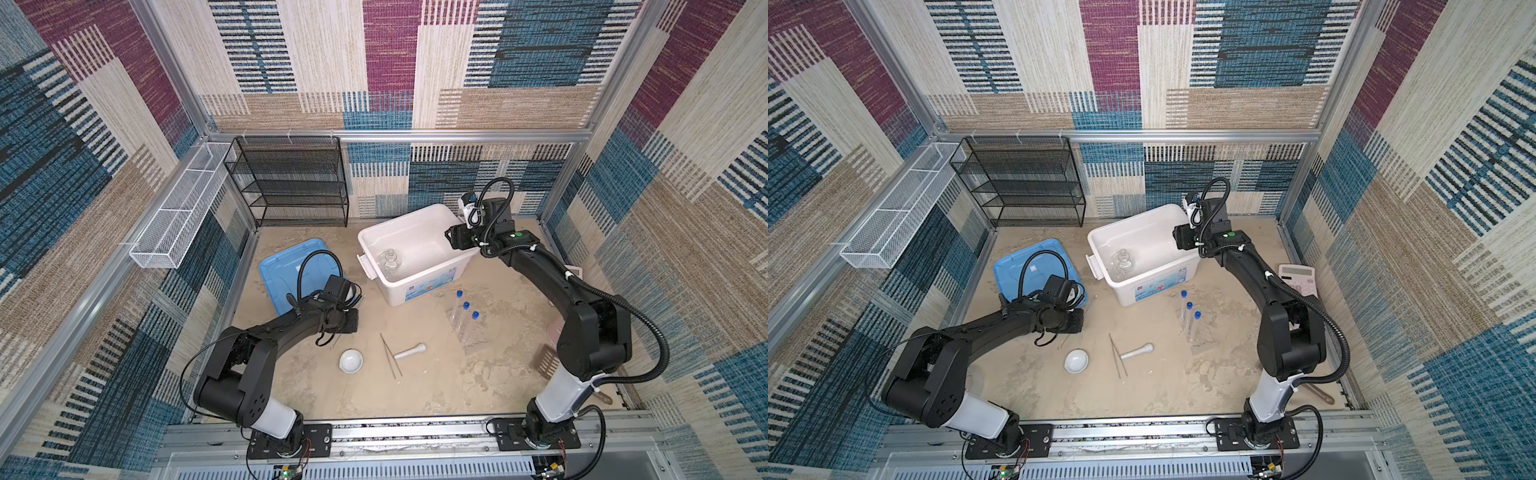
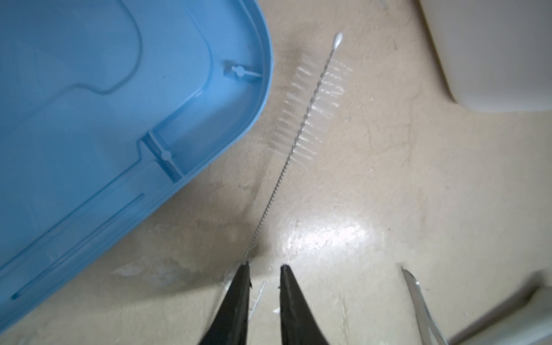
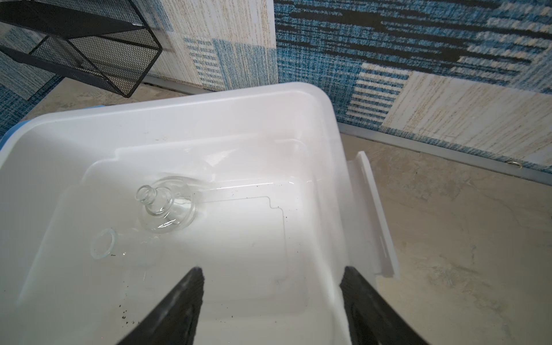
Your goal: Organize the chemistry lab equipment
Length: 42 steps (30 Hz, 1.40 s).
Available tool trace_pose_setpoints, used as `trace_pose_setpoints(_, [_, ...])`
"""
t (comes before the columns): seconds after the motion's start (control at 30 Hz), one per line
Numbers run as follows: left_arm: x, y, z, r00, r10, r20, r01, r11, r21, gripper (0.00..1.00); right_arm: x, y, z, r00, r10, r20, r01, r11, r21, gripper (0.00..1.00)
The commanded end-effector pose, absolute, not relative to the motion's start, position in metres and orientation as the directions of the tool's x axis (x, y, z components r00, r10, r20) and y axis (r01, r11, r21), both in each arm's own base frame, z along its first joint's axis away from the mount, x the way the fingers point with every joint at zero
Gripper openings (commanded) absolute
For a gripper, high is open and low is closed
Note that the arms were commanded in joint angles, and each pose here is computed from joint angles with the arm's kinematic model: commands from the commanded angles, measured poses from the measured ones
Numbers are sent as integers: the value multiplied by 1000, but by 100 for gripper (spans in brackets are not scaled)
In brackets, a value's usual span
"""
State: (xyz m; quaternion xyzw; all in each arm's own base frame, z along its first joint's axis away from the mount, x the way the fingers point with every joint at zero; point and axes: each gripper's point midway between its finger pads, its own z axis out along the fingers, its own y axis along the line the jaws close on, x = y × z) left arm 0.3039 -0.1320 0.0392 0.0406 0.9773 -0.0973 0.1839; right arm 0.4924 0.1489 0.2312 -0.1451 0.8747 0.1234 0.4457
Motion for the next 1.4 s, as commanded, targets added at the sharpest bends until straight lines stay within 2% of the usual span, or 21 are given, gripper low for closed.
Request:
trace_pose_setpoints(0.0, [305,-135,48,-924,34,-381,117,973,-197,22,497,150,248,-516,-120,-848,-369,925,94,75])
trace_pose_setpoints(0.27, [303,-121,49,-916,80,-393,132,985,-108,23,501,138,247,-515,-115,-849,-342,936,81,76])
trace_pose_setpoints(0.83, [311,-130,26,-943,102,-318,146,982,-118,24,499,125,212,-606,-82,-791,-325,933,152,74])
trace_pose_setpoints(1.37, [312,-138,24,-945,120,-304,171,974,-146,13,491,120,195,-646,-59,-761,-316,928,196,73])
